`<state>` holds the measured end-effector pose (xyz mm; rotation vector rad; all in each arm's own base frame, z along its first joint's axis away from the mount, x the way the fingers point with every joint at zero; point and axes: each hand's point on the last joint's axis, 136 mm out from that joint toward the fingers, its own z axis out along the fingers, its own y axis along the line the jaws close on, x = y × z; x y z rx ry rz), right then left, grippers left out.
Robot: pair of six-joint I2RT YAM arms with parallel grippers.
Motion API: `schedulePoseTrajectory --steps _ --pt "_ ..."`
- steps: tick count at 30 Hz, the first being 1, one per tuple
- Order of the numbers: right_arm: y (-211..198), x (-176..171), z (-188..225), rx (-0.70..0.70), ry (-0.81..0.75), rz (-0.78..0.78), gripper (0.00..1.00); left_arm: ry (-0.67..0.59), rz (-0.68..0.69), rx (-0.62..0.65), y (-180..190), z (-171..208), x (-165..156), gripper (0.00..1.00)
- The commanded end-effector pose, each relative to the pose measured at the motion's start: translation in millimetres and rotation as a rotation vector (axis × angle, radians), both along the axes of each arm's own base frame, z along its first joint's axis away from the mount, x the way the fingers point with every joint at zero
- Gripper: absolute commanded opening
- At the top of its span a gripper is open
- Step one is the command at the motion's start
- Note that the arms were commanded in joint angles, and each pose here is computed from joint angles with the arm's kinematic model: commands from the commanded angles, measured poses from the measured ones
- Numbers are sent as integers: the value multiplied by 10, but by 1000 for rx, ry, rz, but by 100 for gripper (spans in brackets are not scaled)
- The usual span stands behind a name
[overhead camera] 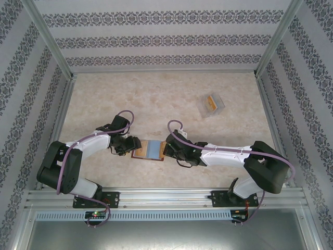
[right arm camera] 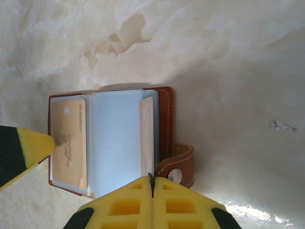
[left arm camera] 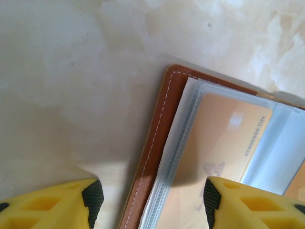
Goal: Put the credit cards into the card holder
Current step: Flip over the card slot in the card holder.
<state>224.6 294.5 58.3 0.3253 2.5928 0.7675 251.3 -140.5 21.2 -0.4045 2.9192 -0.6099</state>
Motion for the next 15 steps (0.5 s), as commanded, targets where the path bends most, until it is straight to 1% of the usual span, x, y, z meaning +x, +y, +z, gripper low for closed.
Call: schedulePoseTrajectory --steps 1,11,15 --pt "-60 -47 38 -35 -19 9 0 3 -25 -30 -110 -133 14 62" --pt "-44 -53 -58 -36 -3 5 0 11 -23 -33 -115 -154 11 62" --pt "-6 -37 -36 -22 -11 7 0 10 -24 -32 -113 -153 12 62"
